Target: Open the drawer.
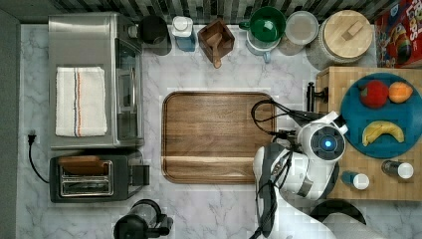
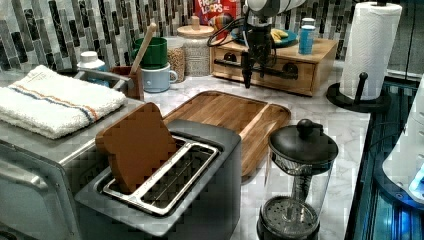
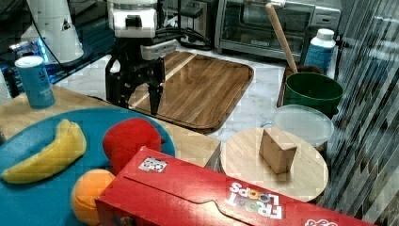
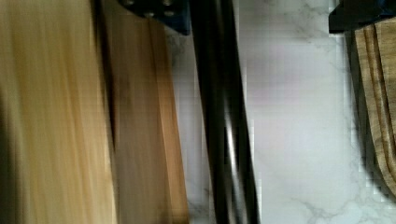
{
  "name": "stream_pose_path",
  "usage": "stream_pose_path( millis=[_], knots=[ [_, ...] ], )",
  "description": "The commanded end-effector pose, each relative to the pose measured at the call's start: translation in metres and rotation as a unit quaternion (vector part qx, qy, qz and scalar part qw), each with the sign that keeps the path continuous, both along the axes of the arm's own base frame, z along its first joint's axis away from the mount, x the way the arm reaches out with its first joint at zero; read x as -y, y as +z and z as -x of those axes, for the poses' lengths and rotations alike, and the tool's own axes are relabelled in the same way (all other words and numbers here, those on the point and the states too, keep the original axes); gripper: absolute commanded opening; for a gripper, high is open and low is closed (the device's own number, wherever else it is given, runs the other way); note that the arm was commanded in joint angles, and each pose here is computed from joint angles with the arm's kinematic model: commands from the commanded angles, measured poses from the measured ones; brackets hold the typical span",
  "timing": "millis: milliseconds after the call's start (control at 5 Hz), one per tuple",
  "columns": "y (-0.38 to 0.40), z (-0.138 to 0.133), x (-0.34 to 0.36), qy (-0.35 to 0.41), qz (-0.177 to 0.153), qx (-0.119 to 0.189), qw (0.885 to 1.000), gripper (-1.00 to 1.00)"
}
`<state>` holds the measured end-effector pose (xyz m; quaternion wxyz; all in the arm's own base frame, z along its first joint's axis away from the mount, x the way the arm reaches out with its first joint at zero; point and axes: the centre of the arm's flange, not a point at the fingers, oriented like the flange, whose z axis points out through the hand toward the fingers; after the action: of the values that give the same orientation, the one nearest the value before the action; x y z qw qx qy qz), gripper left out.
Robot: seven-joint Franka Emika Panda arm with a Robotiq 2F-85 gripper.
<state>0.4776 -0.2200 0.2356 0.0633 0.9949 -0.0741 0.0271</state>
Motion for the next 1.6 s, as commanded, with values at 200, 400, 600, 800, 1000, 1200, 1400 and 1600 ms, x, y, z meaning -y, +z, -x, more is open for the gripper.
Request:
stream_pose_path(
  millis=[200,400,600,800,1000,1200,1400,1600],
  knots=[
    [0.017,-0.036,-0.103,0.086,-0.016,0.063,0.994,1.00],
    [0.008,-0.030,-0.138,0.103,-0.022,0.071,0.992,1.00],
    [0.004,-0.023,-0.172,0.108,-0.030,0.068,0.991,1.00],
    [-0.001,-0.020,-0.215,0.104,-0.024,0.078,0.991,1.00],
    [-0.003,-0.022,-0.252,0.094,-0.030,0.074,0.992,1.00],
    [-0.008,-0.022,-0.275,0.093,-0.021,0.075,0.993,1.00],
    [-0.004,-0.006,-0.288,0.117,-0.019,0.075,0.990,1.00],
    [0.007,0.012,-0.305,0.121,-0.022,0.049,0.991,1.00]
  ],
)
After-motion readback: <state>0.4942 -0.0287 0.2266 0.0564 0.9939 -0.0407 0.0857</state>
